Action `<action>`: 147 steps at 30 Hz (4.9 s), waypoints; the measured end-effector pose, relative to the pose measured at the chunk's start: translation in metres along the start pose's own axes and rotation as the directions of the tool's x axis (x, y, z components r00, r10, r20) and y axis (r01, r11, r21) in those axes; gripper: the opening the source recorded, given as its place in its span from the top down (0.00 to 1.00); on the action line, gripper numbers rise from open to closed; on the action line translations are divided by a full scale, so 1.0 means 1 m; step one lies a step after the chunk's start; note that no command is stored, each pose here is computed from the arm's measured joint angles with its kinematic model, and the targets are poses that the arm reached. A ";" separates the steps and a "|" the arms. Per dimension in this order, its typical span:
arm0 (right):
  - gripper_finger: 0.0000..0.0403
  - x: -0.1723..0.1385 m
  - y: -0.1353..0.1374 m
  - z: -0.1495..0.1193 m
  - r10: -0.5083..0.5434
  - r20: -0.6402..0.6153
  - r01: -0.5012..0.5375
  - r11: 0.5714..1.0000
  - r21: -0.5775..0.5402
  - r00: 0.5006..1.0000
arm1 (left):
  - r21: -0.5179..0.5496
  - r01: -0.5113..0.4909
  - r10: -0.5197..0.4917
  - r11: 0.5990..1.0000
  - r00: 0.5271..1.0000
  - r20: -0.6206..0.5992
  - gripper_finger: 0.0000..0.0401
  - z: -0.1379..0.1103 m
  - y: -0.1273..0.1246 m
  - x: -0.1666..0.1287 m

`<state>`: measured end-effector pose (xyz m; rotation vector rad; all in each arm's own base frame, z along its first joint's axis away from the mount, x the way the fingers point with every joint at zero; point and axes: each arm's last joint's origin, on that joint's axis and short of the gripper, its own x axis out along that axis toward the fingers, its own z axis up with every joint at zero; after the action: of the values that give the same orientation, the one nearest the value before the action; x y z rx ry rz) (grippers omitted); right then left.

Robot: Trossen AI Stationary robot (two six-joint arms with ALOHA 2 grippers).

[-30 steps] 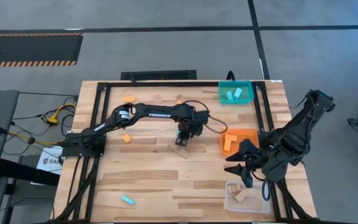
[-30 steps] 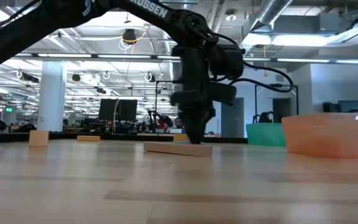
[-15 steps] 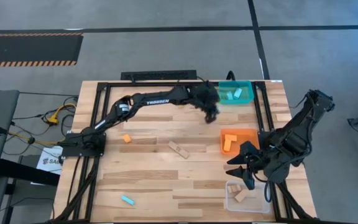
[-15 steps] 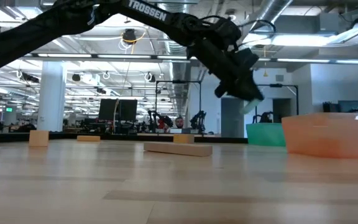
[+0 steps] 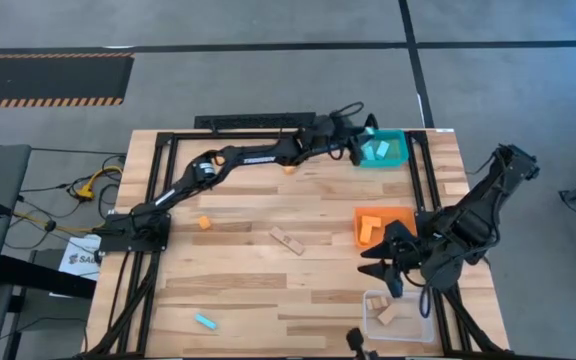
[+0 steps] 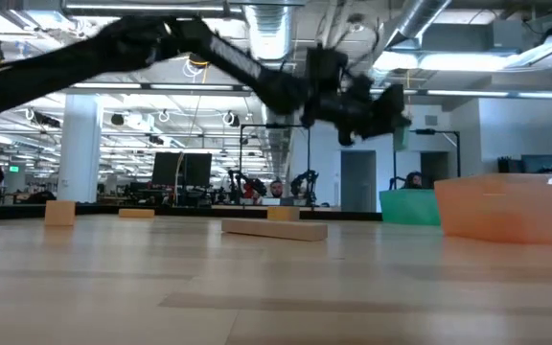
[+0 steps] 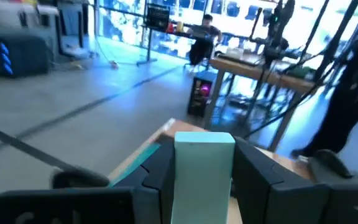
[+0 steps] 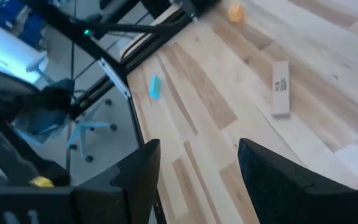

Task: Sort & place blocks by color
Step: Put the blue block into the blue bin, then put the brown block into the transparent bin

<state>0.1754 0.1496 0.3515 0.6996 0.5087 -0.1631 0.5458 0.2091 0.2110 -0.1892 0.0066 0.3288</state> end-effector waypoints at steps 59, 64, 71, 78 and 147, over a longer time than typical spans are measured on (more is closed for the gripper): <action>0.41 0.019 -0.008 0.031 -0.014 0.066 0.016 1.000 -0.019 0.998 | 0.326 -0.112 0.343 0.939 0.384 -0.858 0.42 0.022 0.031 -0.085; 0.41 0.021 -0.010 0.033 -0.006 0.043 0.007 1.000 -0.016 0.999 | 0.273 -0.228 0.343 0.935 0.371 -0.863 0.42 0.014 0.066 -0.087; 0.41 0.021 -0.009 0.033 -0.001 0.038 0.002 1.000 -0.013 0.999 | 0.153 -0.267 0.243 0.952 0.348 -0.905 0.42 0.001 0.090 -0.094; 0.41 0.021 -0.010 0.033 -0.001 0.037 0.002 1.000 -0.028 0.999 | 0.166 -0.213 0.228 0.963 0.311 -0.923 0.42 -0.017 0.071 -0.093; 0.41 0.030 -0.017 0.056 -0.024 0.136 0.092 0.848 -0.522 0.990 | -0.309 0.218 -0.373 0.926 0.662 -0.651 0.99 0.154 -0.006 -0.194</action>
<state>0.2182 0.1006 0.3630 0.1302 0.4269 -0.1145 0.3600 0.1699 0.3708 -0.5127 0.7060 -0.0976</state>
